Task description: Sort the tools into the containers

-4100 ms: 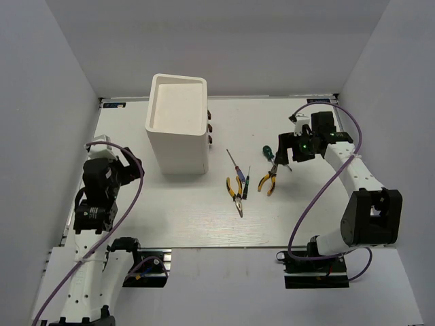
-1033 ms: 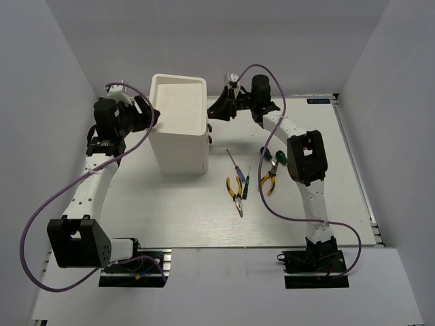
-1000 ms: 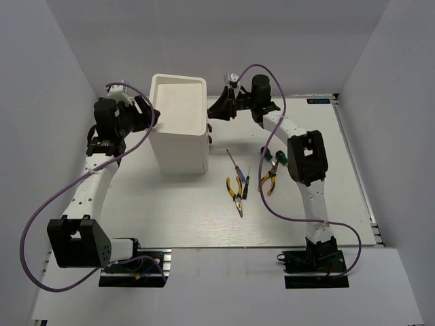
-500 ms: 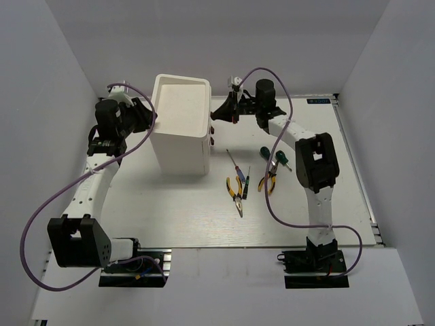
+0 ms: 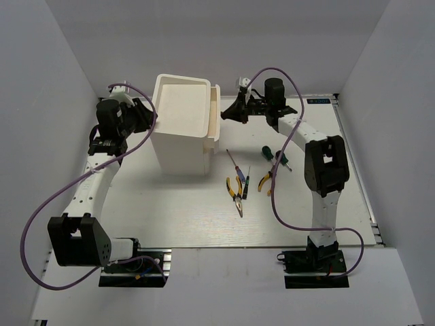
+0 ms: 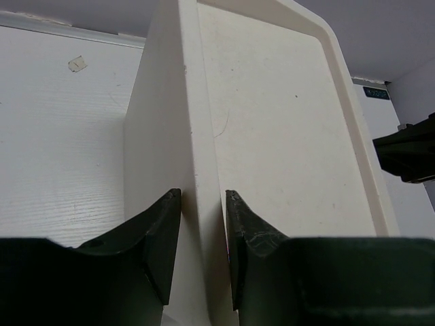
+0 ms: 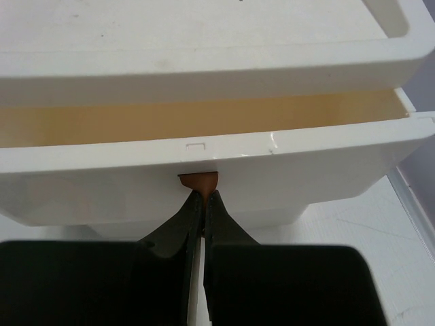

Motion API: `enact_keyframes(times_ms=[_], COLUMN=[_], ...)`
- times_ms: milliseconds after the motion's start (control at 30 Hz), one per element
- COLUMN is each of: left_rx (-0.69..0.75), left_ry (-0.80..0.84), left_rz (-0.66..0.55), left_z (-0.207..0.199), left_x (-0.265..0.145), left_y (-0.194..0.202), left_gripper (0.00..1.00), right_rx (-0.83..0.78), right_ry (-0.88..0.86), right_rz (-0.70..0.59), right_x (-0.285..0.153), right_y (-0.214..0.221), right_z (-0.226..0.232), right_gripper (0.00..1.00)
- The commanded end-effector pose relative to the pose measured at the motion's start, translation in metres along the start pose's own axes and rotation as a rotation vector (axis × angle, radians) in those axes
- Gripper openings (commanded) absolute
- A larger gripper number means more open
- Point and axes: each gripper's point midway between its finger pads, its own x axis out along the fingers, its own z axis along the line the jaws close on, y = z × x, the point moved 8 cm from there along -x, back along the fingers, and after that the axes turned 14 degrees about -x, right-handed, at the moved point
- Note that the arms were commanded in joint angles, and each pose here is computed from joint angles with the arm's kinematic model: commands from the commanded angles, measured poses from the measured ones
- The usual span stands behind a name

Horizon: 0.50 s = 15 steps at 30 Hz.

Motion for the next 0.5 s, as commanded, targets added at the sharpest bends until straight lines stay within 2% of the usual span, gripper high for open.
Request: enact_keyframes(times_ms=[0,467], left_rx=[0.010,0.003], left_ry=[-0.002,0.019], left_rz=[-0.005,-0.004], left_z=[0.000,-0.002], left_x=[-0.001,0.004], left_y=[0.001,-0.001], left_gripper=[0.42,0.41], right_rx=[-0.013,-0.005], right_ry=[0.110,0.216], right_rz=[0.095,0.223], right_x=[-0.033,-0.067], right_y=[0.007,0.022], right_z=[-0.015,-0.023], right_gripper=[0.00,0.00])
